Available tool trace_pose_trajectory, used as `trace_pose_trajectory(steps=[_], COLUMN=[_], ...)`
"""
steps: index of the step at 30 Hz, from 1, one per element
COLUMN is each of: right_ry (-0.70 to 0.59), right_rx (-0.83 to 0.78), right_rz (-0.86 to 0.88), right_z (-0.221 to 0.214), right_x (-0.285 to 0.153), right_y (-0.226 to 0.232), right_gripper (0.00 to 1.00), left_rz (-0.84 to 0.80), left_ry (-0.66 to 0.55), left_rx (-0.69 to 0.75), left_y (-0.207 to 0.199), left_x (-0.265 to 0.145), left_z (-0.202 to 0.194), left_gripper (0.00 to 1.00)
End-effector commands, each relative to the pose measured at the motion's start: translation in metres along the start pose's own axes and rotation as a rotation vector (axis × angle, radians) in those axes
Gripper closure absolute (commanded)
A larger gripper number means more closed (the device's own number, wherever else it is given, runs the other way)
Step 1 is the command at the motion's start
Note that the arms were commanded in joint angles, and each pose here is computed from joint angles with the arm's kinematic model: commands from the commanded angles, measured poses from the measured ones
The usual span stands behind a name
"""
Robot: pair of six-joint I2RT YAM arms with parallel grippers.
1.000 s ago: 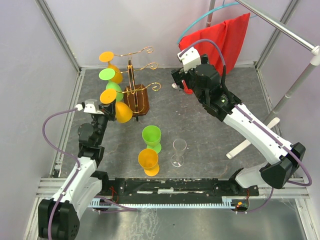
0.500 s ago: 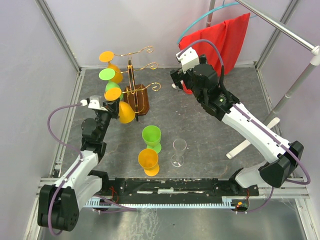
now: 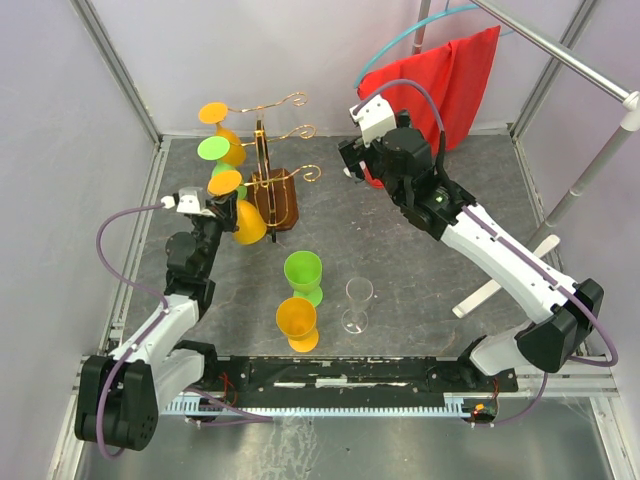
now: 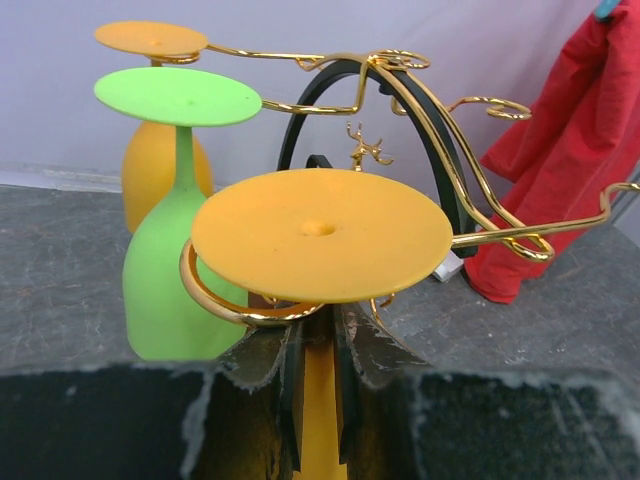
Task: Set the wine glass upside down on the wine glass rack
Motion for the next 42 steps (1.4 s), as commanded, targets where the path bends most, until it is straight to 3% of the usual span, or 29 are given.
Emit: trace_pose_trajectory(steps=[1, 16, 37, 42], right_ry=[-0.057, -0.047, -0.030, -0.029], right_rx=[0.036, 0.032, 0.060, 0.066], right_rz=[-0.012, -0.009, 0.009, 0.013], right_z=[0.020, 0.016, 0.009, 0.010], right_x=[-0.002, 0.001, 0.009, 0.009], right_y=[-0.006, -0.006, 0.002, 0.002], right_gripper=[0.02, 0.02, 0.01, 0.01], left_rz=[0.090, 0.179, -0.019, -0.031], left_ry=[-0.105, -0.091, -0.033, 0.000], left_rx=[0.040, 0.101, 0.065, 0.075], left_y=[0.013, 0.028, -0.005, -0.007], left_x=[0.005, -0.022, -0.020, -0.023], left_z=[0.029, 0.030, 0.004, 0.002], left_gripper=[0.97, 0.97, 0.97, 0.68])
Point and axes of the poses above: each gripper's point midway between its finger pads, its own x axis out along the fingers, its own y axis along the line the jaws close on, z = x × y, the point moved 2 cm from there along -x, back along the fingers, and after that the axes turned 4 degrees about x, right-handed, at the moved point
